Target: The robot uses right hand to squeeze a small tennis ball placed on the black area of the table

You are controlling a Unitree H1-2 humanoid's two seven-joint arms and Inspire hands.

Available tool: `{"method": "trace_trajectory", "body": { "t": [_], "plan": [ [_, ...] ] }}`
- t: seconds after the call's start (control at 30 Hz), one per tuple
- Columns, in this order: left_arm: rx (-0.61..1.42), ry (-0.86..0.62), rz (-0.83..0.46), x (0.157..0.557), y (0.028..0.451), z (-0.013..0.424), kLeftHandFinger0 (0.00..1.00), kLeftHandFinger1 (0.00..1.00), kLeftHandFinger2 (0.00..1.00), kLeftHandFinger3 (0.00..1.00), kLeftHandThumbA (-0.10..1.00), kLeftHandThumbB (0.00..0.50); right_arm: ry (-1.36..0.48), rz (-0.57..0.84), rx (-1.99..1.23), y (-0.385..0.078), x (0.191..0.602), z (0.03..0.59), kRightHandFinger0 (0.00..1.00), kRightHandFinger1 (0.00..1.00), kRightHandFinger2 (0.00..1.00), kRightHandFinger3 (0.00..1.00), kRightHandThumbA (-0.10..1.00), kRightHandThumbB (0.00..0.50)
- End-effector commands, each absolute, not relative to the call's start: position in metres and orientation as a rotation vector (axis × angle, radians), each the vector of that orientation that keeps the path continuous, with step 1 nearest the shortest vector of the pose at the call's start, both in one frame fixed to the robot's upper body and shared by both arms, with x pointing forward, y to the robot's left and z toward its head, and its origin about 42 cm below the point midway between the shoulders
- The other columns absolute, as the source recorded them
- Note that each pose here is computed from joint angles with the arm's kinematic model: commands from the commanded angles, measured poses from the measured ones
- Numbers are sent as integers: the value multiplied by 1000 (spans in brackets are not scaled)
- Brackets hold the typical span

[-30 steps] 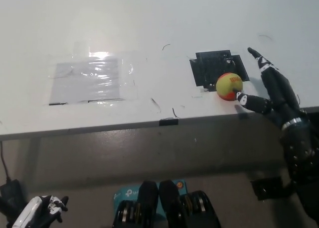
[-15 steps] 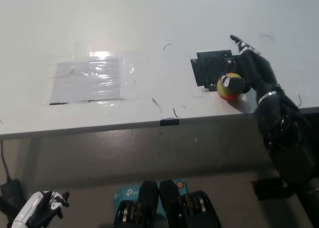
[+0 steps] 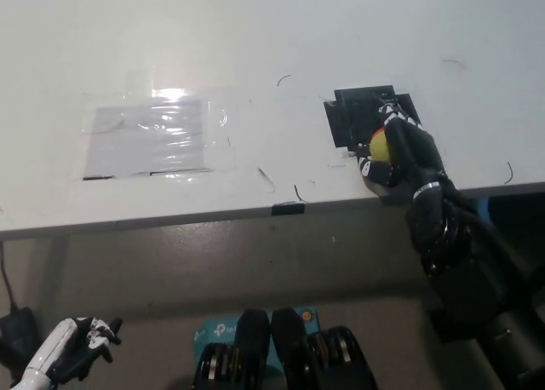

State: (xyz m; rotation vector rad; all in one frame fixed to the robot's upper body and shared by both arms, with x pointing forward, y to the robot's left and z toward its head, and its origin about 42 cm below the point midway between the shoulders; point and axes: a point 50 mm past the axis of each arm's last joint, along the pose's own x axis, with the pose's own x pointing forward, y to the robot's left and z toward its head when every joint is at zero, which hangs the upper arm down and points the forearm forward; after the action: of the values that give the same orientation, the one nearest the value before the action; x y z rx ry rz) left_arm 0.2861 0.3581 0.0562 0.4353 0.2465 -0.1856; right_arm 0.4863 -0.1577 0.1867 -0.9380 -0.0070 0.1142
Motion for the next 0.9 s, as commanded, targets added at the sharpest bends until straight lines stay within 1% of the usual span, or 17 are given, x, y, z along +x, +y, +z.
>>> {"method": "trace_trajectory", "body": {
  "t": [0.0, 0.03, 0.07, 0.1, 0.17, 0.2, 0.23, 0.27, 0.3, 0.33, 0.4, 0.43, 0.47, 0.53, 0.57, 0.67, 0.87],
  "plan": [
    [485, 211, -199, 293, 366, 71, 127, 98, 298, 364, 674, 464, 23, 161, -905, -159, 478, 161, 1000, 1000, 1000, 1000, 493, 338],
    [485, 210, -200, 293, 365, 72, 127, 96, 295, 366, 672, 462, 14, 169, -917, -160, 477, 158, 1000, 1000, 1000, 1000, 488, 326],
    [477, 213, -196, 294, 365, 71, 114, 85, 298, 353, 660, 468, 32, 189, -970, -162, 477, 154, 870, 1000, 1000, 1000, 542, 315],
    [483, 211, -201, 294, 364, 71, 113, 92, 290, 351, 661, 458, 6, 217, -999, -164, 476, 149, 650, 828, 1000, 1000, 528, 272],
    [479, 209, -201, 294, 364, 71, 100, 95, 284, 335, 664, 467, -16, 235, -1033, -165, 474, 140, 117, 216, 492, 1000, 519, 261],
    [485, 208, -201, 293, 363, 72, 95, 93, 290, 337, 675, 468, -32, 238, -1082, -166, 473, 137, 3, 19, 282, 1000, 537, 245],
    [485, 206, -203, 293, 363, 71, 110, 113, 316, 340, 676, 467, -46, 241, -1118, -166, 472, 134, 0, 1, 104, 1000, 533, 212],
    [485, 206, -203, 293, 363, 71, 112, 114, 319, 340, 676, 467, -50, 241, -1122, -166, 472, 133, 0, 0, 89, 1000, 533, 209],
    [490, 207, -206, 293, 363, 71, 98, 102, 317, 350, 684, 469, -113, 234, -1186, -167, 469, 126, 0, 0, 48, 1000, 436, 116],
    [488, 197, -210, 294, 363, 73, 89, 92, 299, 353, 679, 462, -129, 226, -1195, -167, 468, 124, 0, 41, 103, 1000, 217, 10],
    [489, 188, -214, 297, 362, 75, 85, 88, 295, 354, 678, 462, -146, 214, -1199, -168, 469, 124, 0, 74, 153, 1000, 90, 0],
    [492, 189, -213, 297, 363, 74, 78, 94, 296, 372, 690, 469, -186, 220, -1205, -169, 466, 123, 0, 51, 147, 908, -92, 0],
    [500, 195, -210, 297, 363, 74, 101, 92, 291, 381, 692, 464, -206, 228, -1208, -169, 465, 123, 0, 62, 181, 763, -100, 0],
    [502, 183, -219, 299, 362, 75, 122, 94, 302, 389, 686, 451, -222, 250, -1260, -168, 464, 122, 0, 139, 308, 153, -100, 1],
    [502, 179, -220, 299, 363, 74, 133, 102, 311, 390, 684, 454, -230, 252, -1264, -167, 463, 121, 0, 184, 383, 31, -100, 0],
    [493, 180, -221, 301, 360, 76, 115, 86, 303, 380, 684, 472, -253, 230, -1225, -168, 460, 116, 0, 237, 461, 0, -100, 11],
    [488, 186, -223, 301, 358, 76, 121, 104, 310, 389, 666, 474, -362, 154, -1173, -169, 450, 104, 0, 172, 417, 174, -100, 189]
  ]
}}
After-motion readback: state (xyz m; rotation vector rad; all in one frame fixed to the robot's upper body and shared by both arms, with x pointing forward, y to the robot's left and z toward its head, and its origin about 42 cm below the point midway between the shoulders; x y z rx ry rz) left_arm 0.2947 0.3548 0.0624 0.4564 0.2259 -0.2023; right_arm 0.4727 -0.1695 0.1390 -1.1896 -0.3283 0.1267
